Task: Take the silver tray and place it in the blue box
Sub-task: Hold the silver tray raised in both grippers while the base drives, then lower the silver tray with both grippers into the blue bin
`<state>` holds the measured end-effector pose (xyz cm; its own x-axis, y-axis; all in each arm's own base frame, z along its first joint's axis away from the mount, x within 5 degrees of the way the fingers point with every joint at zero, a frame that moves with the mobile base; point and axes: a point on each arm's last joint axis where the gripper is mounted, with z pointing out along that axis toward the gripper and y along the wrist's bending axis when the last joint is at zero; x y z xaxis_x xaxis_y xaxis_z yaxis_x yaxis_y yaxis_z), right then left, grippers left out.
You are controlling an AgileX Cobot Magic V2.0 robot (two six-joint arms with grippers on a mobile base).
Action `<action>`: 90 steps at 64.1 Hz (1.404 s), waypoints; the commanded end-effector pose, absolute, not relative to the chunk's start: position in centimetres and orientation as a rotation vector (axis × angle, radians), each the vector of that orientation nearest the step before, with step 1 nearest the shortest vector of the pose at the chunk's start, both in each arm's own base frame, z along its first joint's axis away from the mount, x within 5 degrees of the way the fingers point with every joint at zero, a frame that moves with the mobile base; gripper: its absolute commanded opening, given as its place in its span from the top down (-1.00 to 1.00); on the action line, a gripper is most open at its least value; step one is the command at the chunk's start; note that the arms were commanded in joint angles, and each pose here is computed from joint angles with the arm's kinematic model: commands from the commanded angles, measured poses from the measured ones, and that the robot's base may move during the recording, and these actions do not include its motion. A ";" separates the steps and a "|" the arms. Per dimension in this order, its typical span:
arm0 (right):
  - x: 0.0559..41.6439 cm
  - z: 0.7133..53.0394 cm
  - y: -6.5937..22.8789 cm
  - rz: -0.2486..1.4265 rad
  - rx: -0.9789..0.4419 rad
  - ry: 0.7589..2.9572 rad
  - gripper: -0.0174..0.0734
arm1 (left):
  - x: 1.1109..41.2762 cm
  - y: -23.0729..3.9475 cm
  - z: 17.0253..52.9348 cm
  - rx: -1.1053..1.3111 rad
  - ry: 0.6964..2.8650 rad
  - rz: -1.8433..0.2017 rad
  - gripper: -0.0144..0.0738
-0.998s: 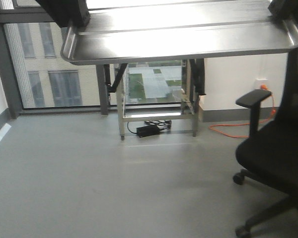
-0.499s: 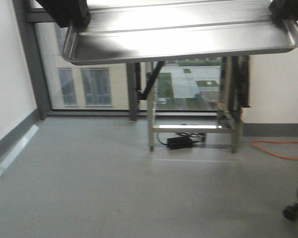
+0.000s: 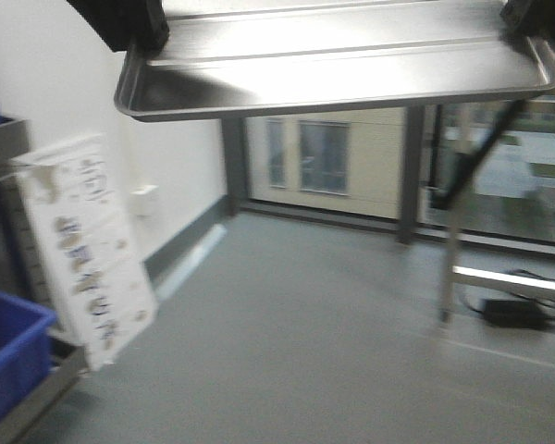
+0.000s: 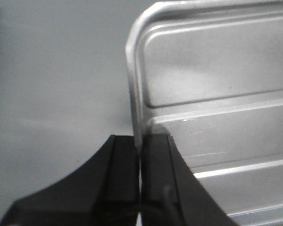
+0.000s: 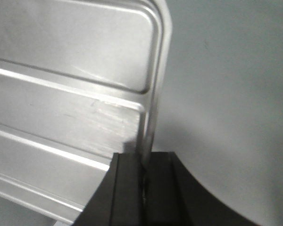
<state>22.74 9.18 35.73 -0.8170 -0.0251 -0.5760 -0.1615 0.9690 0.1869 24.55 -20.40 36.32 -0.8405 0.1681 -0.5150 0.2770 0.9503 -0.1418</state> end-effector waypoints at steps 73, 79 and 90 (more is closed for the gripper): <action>22.8 37.8 8.2 0.220 -0.159 2.390 0.49 | 24.0 -19.0 38.0 0.362 2.531 -0.191 0.90; 22.8 37.8 8.2 0.220 -0.159 2.390 0.49 | 24.0 -19.0 38.0 0.362 2.531 -0.191 0.90; 22.8 37.8 8.2 0.220 -0.159 2.390 0.49 | 24.0 -19.0 38.0 0.362 2.531 -0.191 0.90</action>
